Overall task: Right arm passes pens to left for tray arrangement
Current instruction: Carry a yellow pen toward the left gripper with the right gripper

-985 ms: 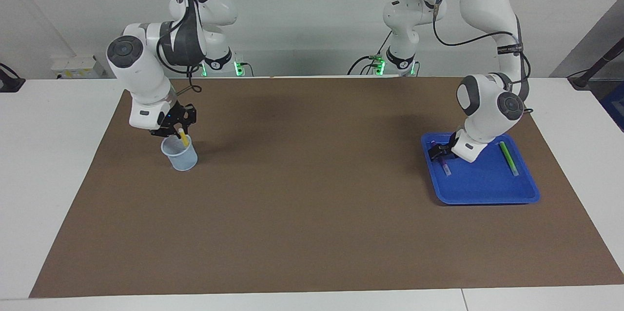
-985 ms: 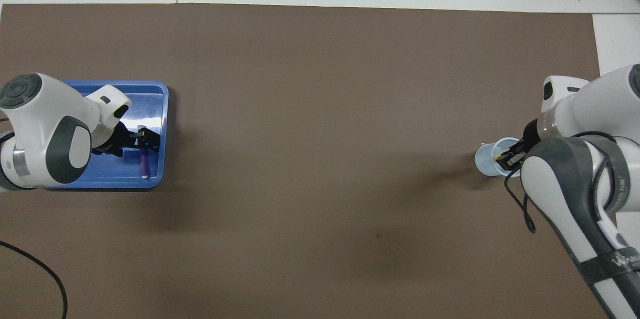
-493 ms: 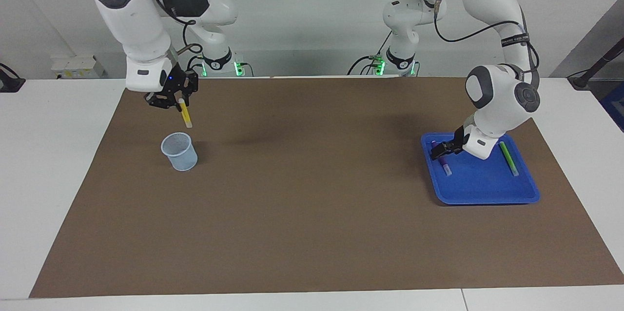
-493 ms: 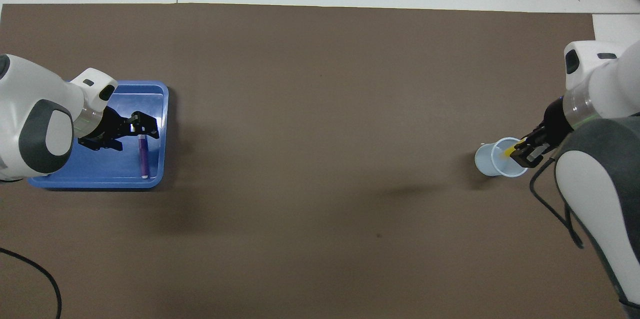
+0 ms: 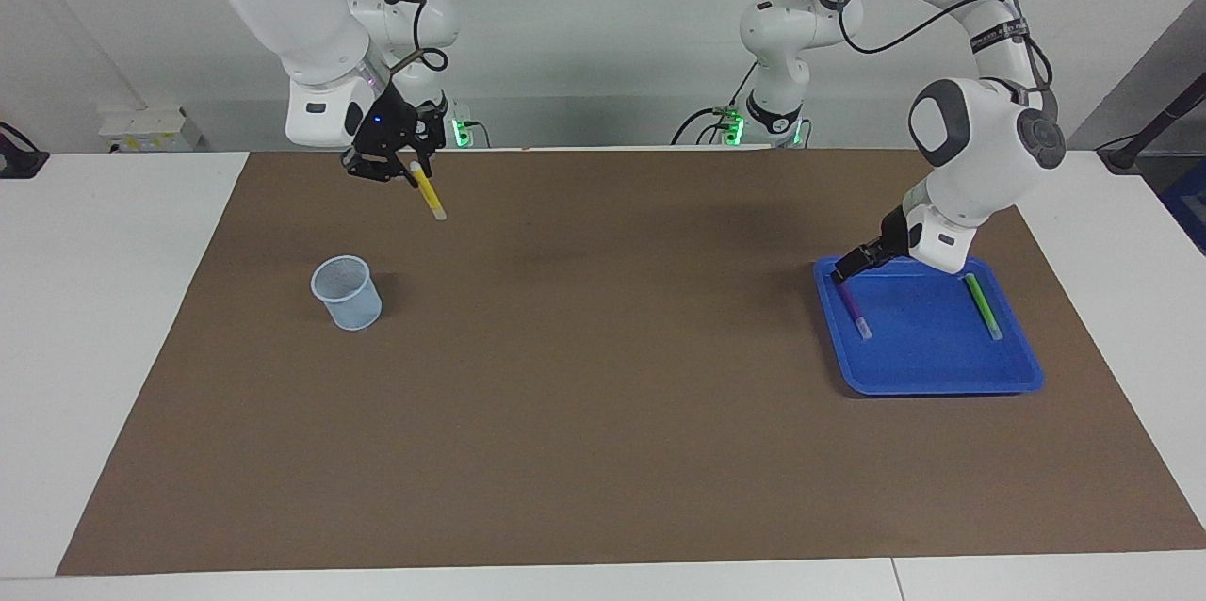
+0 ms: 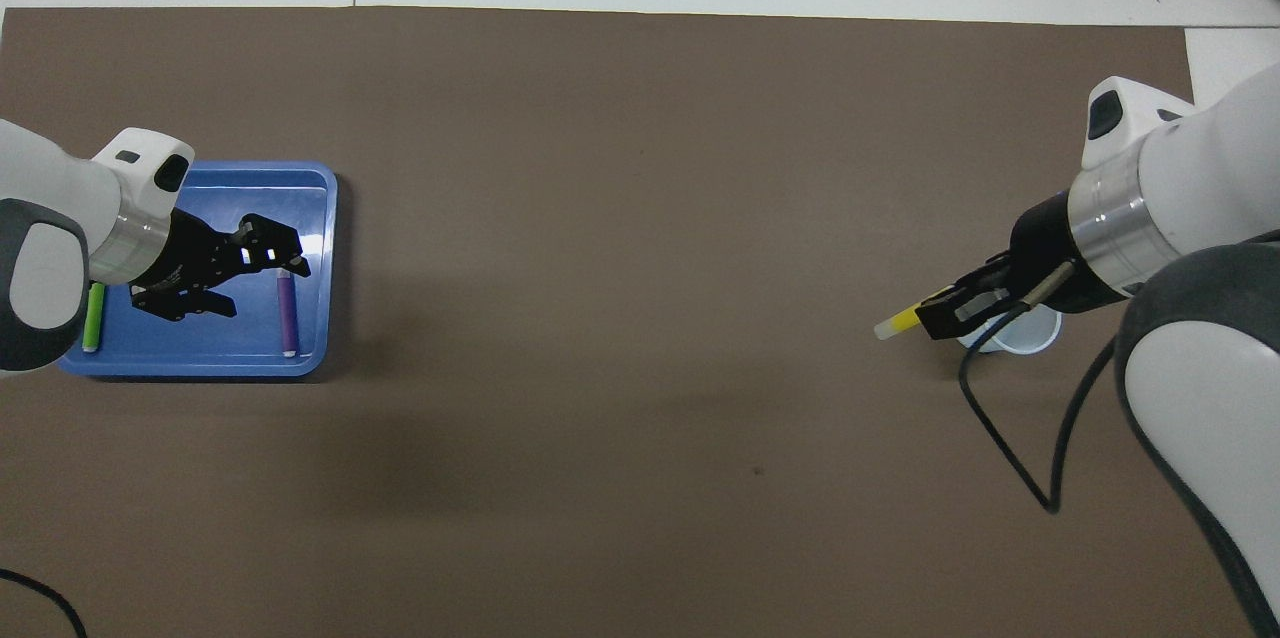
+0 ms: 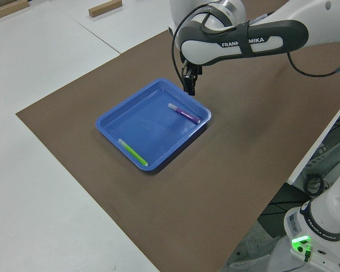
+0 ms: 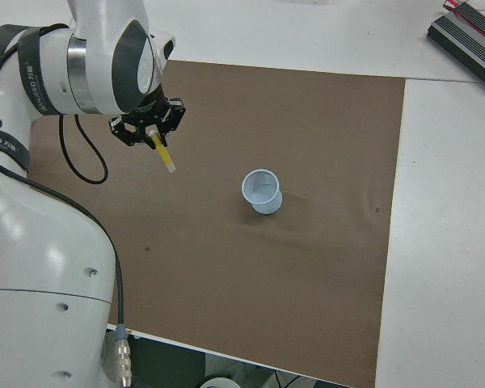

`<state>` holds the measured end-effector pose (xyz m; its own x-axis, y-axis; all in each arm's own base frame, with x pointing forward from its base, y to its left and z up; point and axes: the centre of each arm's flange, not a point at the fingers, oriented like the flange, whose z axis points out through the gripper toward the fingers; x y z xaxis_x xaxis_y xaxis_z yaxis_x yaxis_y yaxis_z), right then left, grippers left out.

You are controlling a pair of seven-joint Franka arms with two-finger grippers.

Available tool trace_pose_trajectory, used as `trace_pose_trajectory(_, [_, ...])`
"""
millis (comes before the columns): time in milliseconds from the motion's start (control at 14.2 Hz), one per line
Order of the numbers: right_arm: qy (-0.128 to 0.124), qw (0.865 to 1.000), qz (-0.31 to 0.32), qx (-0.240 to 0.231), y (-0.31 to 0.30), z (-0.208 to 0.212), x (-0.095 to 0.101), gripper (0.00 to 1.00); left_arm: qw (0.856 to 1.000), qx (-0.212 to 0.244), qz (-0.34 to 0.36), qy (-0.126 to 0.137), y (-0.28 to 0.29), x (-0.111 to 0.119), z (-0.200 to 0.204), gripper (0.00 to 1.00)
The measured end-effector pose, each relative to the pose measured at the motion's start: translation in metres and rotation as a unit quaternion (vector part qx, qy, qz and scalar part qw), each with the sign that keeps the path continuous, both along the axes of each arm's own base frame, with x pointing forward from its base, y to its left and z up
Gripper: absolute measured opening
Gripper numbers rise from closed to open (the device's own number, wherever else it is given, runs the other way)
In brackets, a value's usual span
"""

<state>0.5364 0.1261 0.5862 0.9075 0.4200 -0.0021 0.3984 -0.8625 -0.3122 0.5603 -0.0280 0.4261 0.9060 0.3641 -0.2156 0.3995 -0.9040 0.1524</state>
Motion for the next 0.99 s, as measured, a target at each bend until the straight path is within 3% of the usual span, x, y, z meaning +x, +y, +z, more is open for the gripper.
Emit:
trace_pose_trajectory(211, [0.025, 0.987, -0.136, 0.08, 0.043, -0.025, -0.006, 0.22, 0.999, -0.01, 0.038, 0.017, -0.009, -0.014, 0.031, 1.0])
trace_pose_trajectory(493, [0.052, 0.953, -0.272, 0.125, 0.119, -0.039, -0.033, 0.22, 0.984, -0.037, 0.173, 0.032, -0.03, -0.027, 0.072, 1.0])
trace_pose_trajectory(774, [0.1, 0.9, -0.379, 0.188, 0.154, -0.042, -0.043, 0.22, 0.949, -0.061, 0.304, 0.058, -0.052, -0.038, 0.104, 1.0])
trace_pose_trajectory(985, [0.114, 0.863, -0.426, 0.248, 0.166, -0.039, -0.043, 0.22, 0.91, -0.075, 0.401, 0.074, -0.07, -0.037, 0.113, 1.0])
